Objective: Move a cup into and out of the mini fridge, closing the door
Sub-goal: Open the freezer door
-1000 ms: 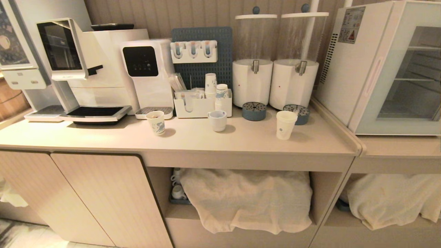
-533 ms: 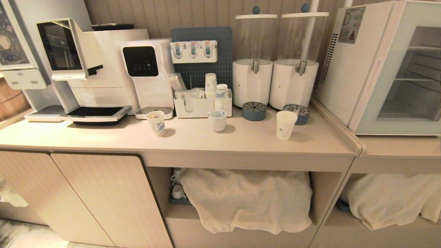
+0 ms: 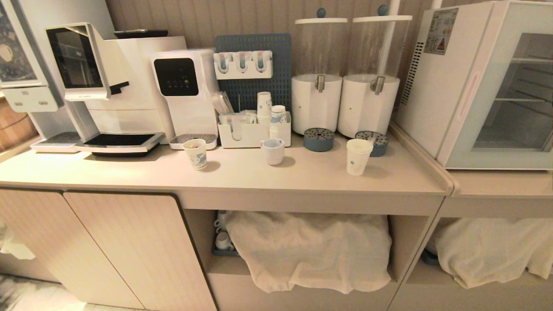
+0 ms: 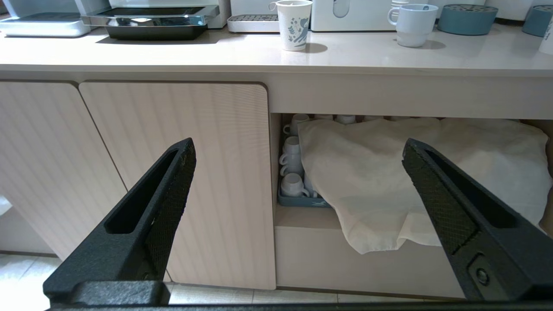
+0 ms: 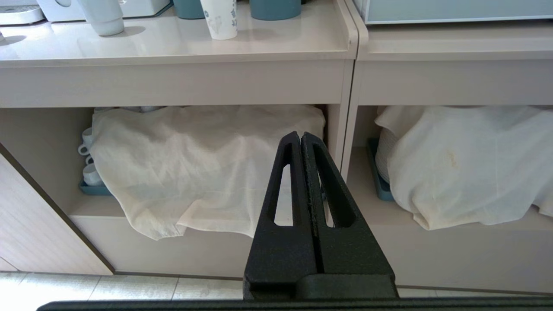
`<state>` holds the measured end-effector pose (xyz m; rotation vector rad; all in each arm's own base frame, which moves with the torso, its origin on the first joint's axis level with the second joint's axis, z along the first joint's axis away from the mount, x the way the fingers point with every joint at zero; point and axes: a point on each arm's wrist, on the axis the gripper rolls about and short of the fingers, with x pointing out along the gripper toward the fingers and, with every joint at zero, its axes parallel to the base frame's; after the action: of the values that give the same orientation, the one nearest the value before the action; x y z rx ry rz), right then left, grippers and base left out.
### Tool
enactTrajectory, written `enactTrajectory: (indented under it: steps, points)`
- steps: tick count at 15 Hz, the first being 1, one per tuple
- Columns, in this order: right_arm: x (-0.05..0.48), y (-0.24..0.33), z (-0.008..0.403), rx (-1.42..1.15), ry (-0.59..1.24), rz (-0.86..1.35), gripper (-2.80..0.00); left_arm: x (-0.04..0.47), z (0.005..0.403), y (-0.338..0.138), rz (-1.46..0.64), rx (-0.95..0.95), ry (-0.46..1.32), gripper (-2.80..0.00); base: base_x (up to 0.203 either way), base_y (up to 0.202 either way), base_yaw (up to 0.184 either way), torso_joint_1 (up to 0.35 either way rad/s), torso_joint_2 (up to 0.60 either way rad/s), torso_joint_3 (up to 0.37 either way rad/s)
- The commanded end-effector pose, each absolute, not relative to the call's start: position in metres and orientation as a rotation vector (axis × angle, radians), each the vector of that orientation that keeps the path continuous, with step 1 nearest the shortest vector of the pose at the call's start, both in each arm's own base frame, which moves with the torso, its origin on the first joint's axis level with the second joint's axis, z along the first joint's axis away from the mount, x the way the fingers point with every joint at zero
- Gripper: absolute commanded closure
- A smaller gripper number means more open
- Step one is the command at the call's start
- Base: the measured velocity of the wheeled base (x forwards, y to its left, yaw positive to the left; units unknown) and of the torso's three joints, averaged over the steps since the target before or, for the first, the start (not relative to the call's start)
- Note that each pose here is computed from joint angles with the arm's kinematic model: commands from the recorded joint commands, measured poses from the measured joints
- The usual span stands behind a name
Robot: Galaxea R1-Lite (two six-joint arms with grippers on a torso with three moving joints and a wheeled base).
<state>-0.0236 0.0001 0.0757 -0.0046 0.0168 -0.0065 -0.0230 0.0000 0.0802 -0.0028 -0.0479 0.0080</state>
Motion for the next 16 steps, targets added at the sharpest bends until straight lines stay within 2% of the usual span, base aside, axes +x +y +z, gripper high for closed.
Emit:
enactTrajectory:
  steps: [1,16]
  points:
    - [-0.0236,0.0001,0.0756,-0.005,0.017,-0.006,0.0,-0.0215,0.0752,0.0,0.009,-0.002,-0.029,-2.8,0.0,0.0,0.0,0.0,0.0,0.0]
    - [-0.0236,0.0001,0.0756,-0.005,0.017,-0.006,0.0,-0.0215,0.0751,0.0,0.009,-0.003,-0.028,-2.8,0.0,0.0,0.0,0.0,0.0,0.0]
